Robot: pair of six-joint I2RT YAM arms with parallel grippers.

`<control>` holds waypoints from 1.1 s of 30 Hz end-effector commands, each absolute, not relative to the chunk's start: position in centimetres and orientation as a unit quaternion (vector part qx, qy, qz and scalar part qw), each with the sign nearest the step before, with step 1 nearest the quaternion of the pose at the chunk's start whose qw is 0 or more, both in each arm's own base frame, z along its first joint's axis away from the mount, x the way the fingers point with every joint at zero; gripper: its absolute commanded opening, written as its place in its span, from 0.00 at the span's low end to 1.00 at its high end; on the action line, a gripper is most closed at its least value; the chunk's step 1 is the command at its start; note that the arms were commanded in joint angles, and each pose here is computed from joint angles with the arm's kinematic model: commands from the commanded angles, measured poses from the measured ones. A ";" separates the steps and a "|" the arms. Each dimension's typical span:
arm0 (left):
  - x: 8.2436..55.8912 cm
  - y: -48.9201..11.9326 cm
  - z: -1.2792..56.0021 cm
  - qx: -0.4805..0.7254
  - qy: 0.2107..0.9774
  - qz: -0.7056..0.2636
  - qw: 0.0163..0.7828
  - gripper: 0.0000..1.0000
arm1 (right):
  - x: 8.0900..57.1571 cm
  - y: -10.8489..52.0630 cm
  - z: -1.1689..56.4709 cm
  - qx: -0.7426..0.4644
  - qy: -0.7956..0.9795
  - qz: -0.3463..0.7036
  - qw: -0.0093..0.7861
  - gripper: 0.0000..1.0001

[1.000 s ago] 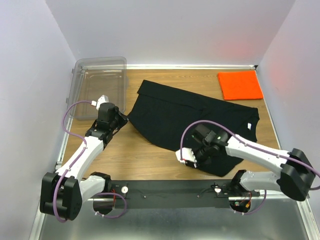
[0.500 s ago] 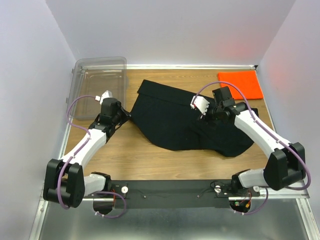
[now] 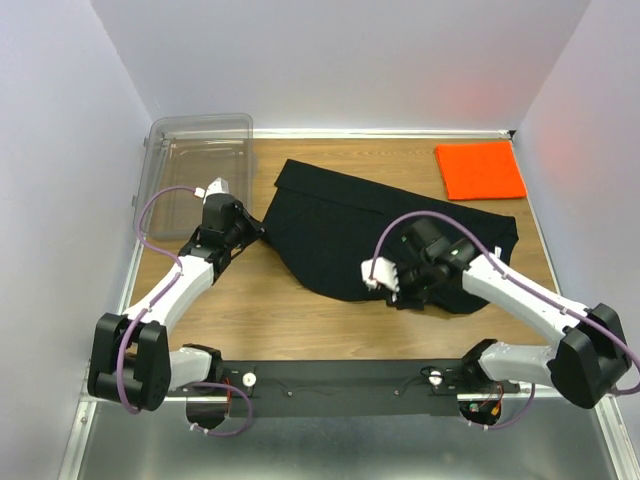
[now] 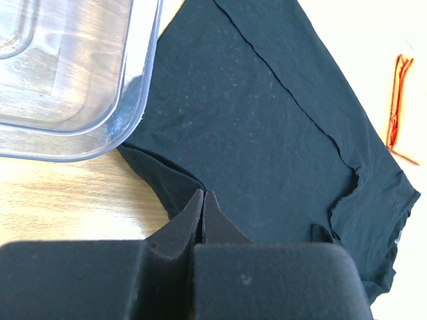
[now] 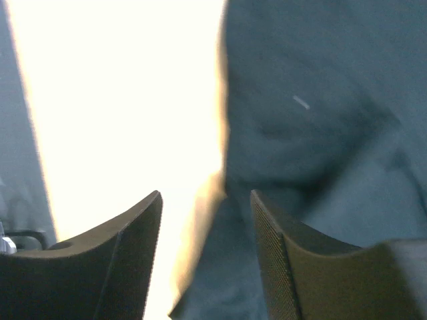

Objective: Fold and stack the t-shirts
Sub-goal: Fold the tshirt

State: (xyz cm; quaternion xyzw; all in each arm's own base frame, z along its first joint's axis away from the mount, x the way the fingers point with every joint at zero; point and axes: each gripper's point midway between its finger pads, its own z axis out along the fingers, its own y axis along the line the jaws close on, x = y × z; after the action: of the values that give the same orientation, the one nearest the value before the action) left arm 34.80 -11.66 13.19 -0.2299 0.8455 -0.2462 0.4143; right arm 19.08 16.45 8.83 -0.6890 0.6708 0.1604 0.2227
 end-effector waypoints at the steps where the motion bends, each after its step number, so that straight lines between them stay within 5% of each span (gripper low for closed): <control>1: 35.0 -11.9 13.3 -0.218 0.843 -0.257 0.418 0.00 | 17.9 16.8 6.8 -0.724 0.653 0.112 0.192 0.66; 16: 34.9 -11.7 13.6 -0.215 0.839 -0.264 0.425 0.00 | 27.0 6.7 8.0 -0.567 0.788 -0.090 0.224 0.69; 26: 34.8 -11.7 13.9 -0.212 0.837 -0.268 0.427 0.00 | 20.0 13.9 9.7 -0.686 0.662 0.156 0.260 0.75; 33: 34.3 -11.6 13.6 -0.213 0.838 -0.271 0.423 0.00 | 21.7 12.7 5.5 -0.676 0.692 0.120 0.223 0.63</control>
State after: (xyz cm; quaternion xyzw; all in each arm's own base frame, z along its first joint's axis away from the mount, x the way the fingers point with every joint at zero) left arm 34.62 -11.61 12.90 -0.2224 0.8436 -0.2599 0.4138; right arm 21.70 12.72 7.02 -0.6753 0.6920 0.1184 0.2262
